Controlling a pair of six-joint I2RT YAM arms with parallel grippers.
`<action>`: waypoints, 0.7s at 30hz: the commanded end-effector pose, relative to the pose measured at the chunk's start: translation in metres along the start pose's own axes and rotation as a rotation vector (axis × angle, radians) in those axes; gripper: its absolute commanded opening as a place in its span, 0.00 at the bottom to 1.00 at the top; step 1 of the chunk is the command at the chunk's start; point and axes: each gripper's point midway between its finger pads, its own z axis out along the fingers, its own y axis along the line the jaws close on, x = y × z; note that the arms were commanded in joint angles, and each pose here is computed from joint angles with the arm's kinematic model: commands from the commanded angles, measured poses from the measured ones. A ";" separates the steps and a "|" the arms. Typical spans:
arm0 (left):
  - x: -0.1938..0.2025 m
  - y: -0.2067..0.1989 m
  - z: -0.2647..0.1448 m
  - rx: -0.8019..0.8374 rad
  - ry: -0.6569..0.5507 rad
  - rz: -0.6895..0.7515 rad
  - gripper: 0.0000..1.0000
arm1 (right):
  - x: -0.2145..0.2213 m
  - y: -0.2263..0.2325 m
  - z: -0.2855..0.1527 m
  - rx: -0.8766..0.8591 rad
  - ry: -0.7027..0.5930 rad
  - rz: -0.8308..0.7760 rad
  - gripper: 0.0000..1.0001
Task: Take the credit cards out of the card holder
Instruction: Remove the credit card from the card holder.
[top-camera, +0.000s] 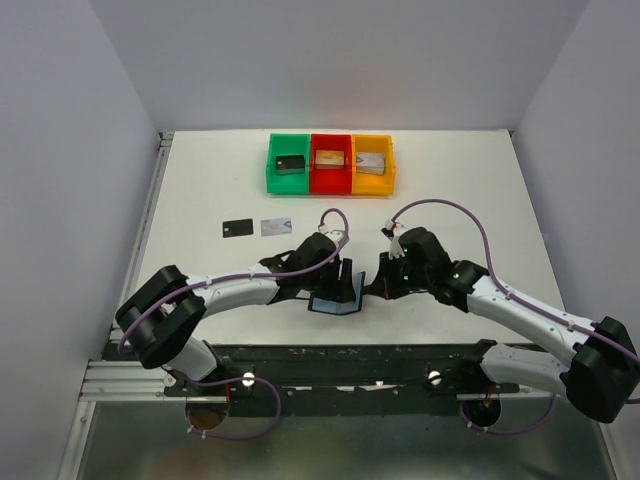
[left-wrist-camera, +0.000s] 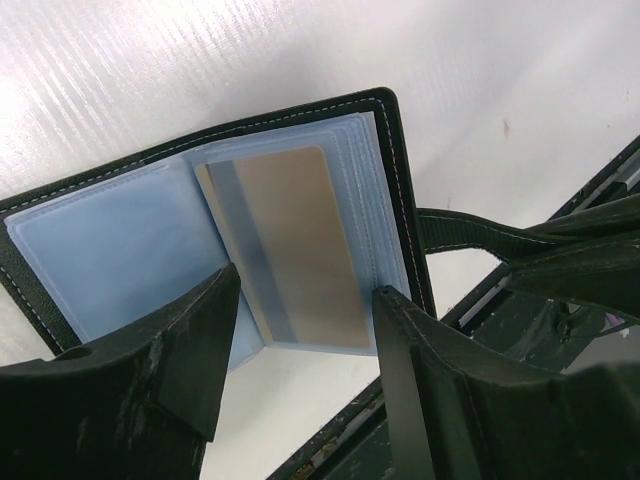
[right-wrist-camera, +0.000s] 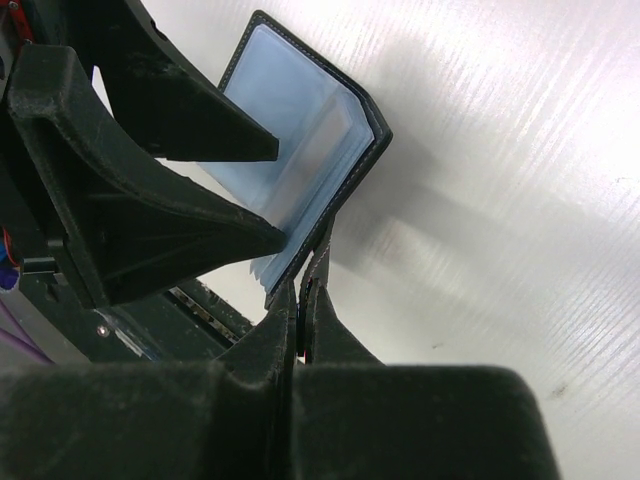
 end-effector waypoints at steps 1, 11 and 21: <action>-0.004 0.004 0.000 -0.045 -0.014 0.021 0.66 | -0.013 0.008 -0.007 -0.031 -0.036 -0.024 0.00; -0.012 0.008 -0.012 -0.082 -0.064 0.017 0.66 | -0.010 0.006 -0.006 -0.026 -0.029 -0.027 0.00; -0.013 0.017 -0.020 -0.131 -0.090 0.017 0.66 | -0.006 0.004 -0.004 -0.022 -0.017 -0.026 0.00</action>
